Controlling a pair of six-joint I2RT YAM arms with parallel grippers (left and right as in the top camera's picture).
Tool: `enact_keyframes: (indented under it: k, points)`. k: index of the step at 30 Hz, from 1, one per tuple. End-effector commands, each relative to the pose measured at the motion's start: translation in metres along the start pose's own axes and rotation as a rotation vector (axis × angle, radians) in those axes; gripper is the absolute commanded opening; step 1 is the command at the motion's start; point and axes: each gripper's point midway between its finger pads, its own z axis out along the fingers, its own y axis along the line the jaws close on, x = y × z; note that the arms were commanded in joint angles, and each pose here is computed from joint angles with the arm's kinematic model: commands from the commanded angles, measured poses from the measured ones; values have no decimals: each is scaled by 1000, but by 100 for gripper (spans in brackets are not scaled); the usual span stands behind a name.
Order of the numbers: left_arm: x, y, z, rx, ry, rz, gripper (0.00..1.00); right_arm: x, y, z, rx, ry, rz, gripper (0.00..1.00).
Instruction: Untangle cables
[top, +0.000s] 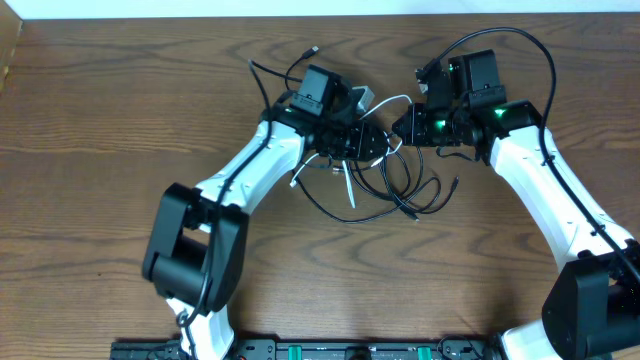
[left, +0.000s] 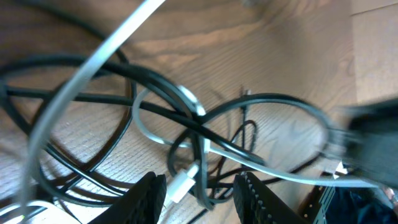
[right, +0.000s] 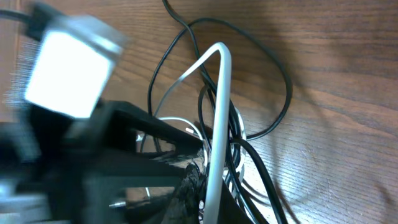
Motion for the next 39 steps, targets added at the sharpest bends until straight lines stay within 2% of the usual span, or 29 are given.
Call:
enact_keyframes:
  k: [1, 7, 12, 13, 16, 19, 22, 28, 29, 32, 33, 35, 37, 39]
  points:
    - [11, 13, 20, -15, 44, -49, 41, -2, 3, -1, -20, 1, 11, 1]
    - [11, 23, 39, -12, 50, -45, 42, -1, 3, -1, -19, 5, 11, 1]
    - [11, 16, 53, 2, 41, -1, 43, 2, 2, -1, -16, 15, 16, 1]
    - [10, 17, 53, -5, 38, 0, 41, 2, 2, -1, -15, 15, 17, 1]
    - [9, 20, 51, -10, 36, -9, 23, 0, -9, -3, 23, 5, 40, 1]
    - [11, 26, 46, -18, 50, -38, 21, -5, -34, -10, 106, -19, 124, 1]
    - [16, 37, 38, -37, 69, -84, 21, -15, -48, -22, 100, -51, 142, 1]
    - [22, 57, 31, -111, 86, -138, 22, -25, -21, -51, 15, -116, 31, 1]
    - [22, 59, 30, -119, 87, -141, 26, -28, -14, -62, 8, -145, 15, 1]
    - [24, 59, 30, -120, 92, -145, 48, -32, 0, -88, -3, -211, -20, 1]
    - [24, 59, 30, -121, 92, -145, 51, -33, 3, -96, -1, -229, -25, 1]
    - [25, 60, 30, -123, 97, -147, 51, -33, -8, -104, 57, -248, 6, 1]
    - [28, 61, 30, -124, 110, -119, 44, -29, -11, -102, 69, -232, 18, 1]
    - [29, 62, 29, -131, 115, -102, 43, -23, -13, -95, 76, -197, 22, 2]
